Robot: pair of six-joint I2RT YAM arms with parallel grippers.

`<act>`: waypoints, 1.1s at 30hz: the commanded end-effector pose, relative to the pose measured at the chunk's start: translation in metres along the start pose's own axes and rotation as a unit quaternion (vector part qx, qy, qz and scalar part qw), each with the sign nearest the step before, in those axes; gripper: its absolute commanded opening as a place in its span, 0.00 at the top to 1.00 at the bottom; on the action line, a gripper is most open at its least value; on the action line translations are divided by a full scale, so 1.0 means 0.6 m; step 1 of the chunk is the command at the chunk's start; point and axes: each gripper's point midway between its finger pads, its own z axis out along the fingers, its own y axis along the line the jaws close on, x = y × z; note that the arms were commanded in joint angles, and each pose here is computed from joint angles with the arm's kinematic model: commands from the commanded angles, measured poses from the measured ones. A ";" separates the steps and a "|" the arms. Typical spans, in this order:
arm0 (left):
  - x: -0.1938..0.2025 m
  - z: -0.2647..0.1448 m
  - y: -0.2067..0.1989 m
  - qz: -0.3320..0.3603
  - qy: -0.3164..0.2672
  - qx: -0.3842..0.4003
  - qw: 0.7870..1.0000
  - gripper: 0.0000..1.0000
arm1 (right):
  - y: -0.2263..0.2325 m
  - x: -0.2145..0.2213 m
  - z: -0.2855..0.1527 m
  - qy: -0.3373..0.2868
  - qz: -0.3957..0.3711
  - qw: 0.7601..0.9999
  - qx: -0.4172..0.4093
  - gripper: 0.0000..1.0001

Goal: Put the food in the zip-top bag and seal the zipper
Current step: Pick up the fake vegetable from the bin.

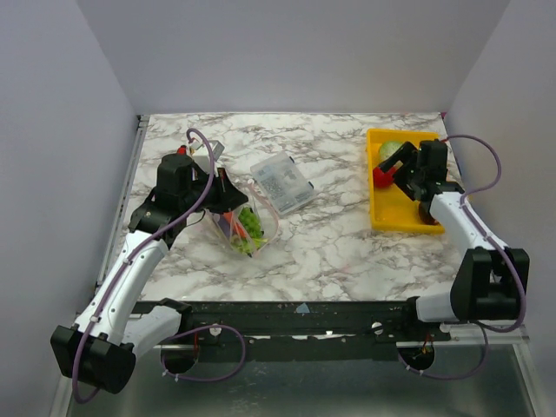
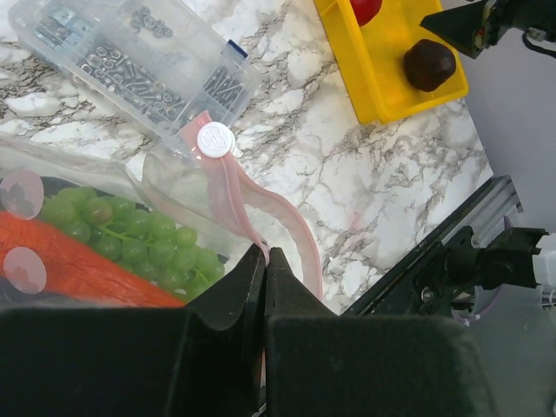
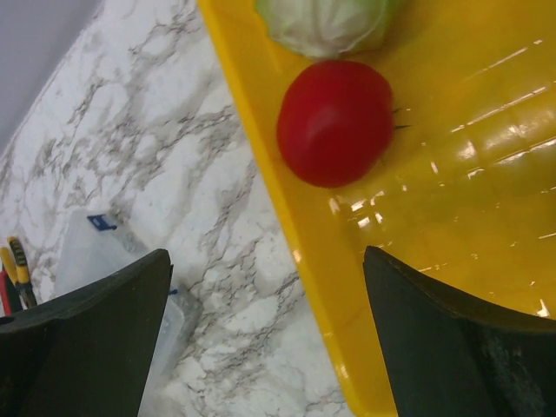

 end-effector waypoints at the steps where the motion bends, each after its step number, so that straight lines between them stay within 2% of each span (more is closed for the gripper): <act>1: -0.011 -0.002 -0.008 0.005 -0.009 0.012 1.000 1.00 | -0.022 0.019 0.045 0.055 0.077 0.995 -0.043 0.06; 10: -0.010 0.002 -0.001 0.004 -0.006 0.005 1.000 1.00 | -0.054 0.021 0.121 0.052 0.094 0.994 -0.026 0.06; 23: -0.008 0.005 -0.001 0.002 0.000 0.007 1.000 1.00 | -0.075 0.015 0.178 0.038 0.130 0.991 -0.014 0.07; 26: -0.007 0.005 0.001 0.002 0.001 0.005 1.000 1.00 | -0.087 0.018 0.189 0.037 0.143 0.989 -0.001 0.13; 33: -0.007 0.005 0.000 0.002 0.000 0.006 1.000 1.00 | -0.104 0.017 0.185 0.019 0.168 0.986 -0.001 0.39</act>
